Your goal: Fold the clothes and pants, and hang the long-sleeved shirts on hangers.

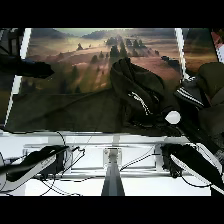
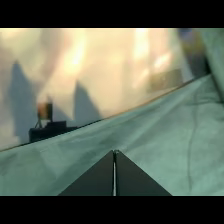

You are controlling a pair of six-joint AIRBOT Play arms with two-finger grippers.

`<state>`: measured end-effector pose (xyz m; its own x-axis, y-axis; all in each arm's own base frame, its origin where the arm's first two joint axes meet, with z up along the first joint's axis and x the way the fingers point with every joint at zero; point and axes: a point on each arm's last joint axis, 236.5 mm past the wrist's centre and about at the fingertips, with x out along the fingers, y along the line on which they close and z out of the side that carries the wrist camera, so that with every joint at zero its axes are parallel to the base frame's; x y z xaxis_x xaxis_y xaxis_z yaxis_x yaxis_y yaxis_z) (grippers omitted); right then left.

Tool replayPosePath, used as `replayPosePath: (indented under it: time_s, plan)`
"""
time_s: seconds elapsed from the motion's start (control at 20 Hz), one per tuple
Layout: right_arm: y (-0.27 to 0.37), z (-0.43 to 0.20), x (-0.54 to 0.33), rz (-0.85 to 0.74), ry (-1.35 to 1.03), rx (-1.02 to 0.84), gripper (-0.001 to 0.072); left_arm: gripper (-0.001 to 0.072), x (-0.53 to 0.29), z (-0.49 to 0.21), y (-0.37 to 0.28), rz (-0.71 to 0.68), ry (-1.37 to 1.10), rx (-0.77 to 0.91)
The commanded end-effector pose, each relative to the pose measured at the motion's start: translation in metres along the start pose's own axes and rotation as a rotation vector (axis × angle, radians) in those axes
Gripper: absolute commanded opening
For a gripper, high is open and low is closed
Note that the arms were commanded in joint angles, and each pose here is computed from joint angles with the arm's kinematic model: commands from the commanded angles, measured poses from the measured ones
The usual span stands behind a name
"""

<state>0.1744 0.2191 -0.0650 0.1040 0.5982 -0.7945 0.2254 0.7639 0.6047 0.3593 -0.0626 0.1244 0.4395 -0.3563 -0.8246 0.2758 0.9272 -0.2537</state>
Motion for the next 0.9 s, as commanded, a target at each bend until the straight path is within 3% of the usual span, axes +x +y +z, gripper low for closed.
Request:
replayPosePath:
  time_s: [0.0, 0.3, 0.45, 0.55, 0.65, 0.85]
  plan:
    - [0.007, -0.002, 0.019, 0.032, 0.009, 0.164, 0.0483, 0.0017, -0.002, -0.001, -0.006, -0.016, -0.008, 0.002]
    - [0.014, -0.002, 0.042, 0.081, 0.067, 0.381, 0.0475, 0.0017, 0.012, -0.018, -0.003, -0.025, 0.040, -0.020]
    - [0.033, 0.026, 0.036, 0.130, -0.027, 0.322, 0.0321, 0.0017, 0.018, -0.024, -0.002, -0.028, 0.056, -0.029]
    - [0.052, 0.050, 0.027, 0.166, -0.106, 0.202, 0.0299, 0.0017, 0.019, -0.026, -0.001, -0.026, 0.062, -0.031]
    - [0.070, 0.069, 0.016, 0.172, -0.173, 0.061, 0.0026, 0.0017, 0.019, -0.027, 0.002, -0.015, 0.066, -0.027]
    - [0.100, 0.099, -0.010, 0.143, -0.282, -0.167, 0.0027, 0.0017, 0.019, -0.029, 0.008, 0.010, 0.074, -0.019]
